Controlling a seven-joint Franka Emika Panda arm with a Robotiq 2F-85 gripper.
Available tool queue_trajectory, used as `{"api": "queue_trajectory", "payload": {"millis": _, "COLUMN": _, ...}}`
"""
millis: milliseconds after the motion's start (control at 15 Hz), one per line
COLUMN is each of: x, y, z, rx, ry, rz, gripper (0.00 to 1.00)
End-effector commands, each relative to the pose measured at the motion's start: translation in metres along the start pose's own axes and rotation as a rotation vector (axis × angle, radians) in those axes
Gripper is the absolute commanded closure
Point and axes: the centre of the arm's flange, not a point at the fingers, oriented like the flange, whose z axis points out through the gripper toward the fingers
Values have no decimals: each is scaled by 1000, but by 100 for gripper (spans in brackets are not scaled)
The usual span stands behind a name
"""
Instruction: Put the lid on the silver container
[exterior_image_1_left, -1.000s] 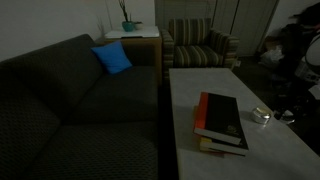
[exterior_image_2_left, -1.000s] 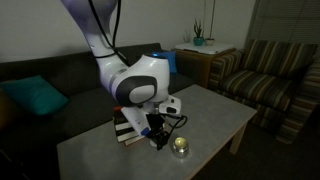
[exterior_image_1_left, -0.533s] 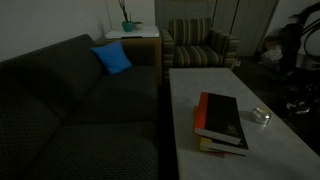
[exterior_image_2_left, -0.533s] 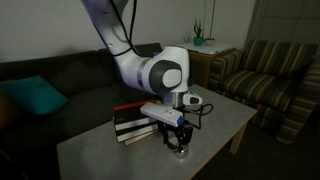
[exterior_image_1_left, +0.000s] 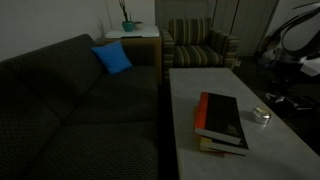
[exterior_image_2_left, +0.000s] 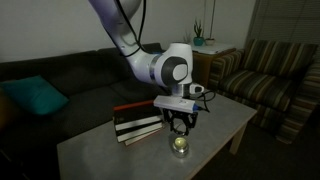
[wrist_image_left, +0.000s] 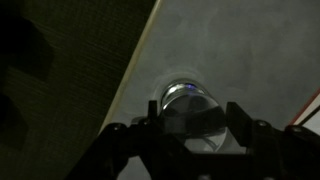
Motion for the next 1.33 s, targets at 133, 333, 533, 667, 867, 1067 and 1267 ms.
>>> {"api": "queue_trajectory", "payload": {"millis": 133, "x": 46, "y": 9, "z": 49, "rx": 109, "ry": -2, "rz": -68, "gripper": 56}}
{"api": "queue_trajectory", "payload": {"millis": 333, "x": 44, "y": 11, "z": 67, "rx": 134, "ry": -33, "rz": -44, "gripper": 56}}
{"api": "queue_trajectory", "payload": {"millis": 533, "x": 41, "y": 14, "z": 79, "rx": 143, "ry": -53, "rz": -2, "gripper": 56}}
{"api": "queue_trajectory", "payload": {"millis": 667, "x": 39, "y": 16, "z": 83, "rx": 145, "ry": -59, "rz": 28, "gripper": 56}}
{"api": "queue_trajectory", "payload": {"millis": 867, "x": 37, "y": 23, "z": 83, "rx": 149, "ry": -62, "rz": 95, "gripper": 56}}
{"api": "queue_trajectory", "payload": {"millis": 1067, "x": 37, "y": 26, "z": 85, "rx": 150, "ry": -80, "rz": 151, "gripper": 56}}
{"api": "queue_trajectory", "payload": {"millis": 1267, "x": 42, "y": 27, "z": 89, "rx": 156, "ry": -93, "rz": 191, "gripper": 56}}
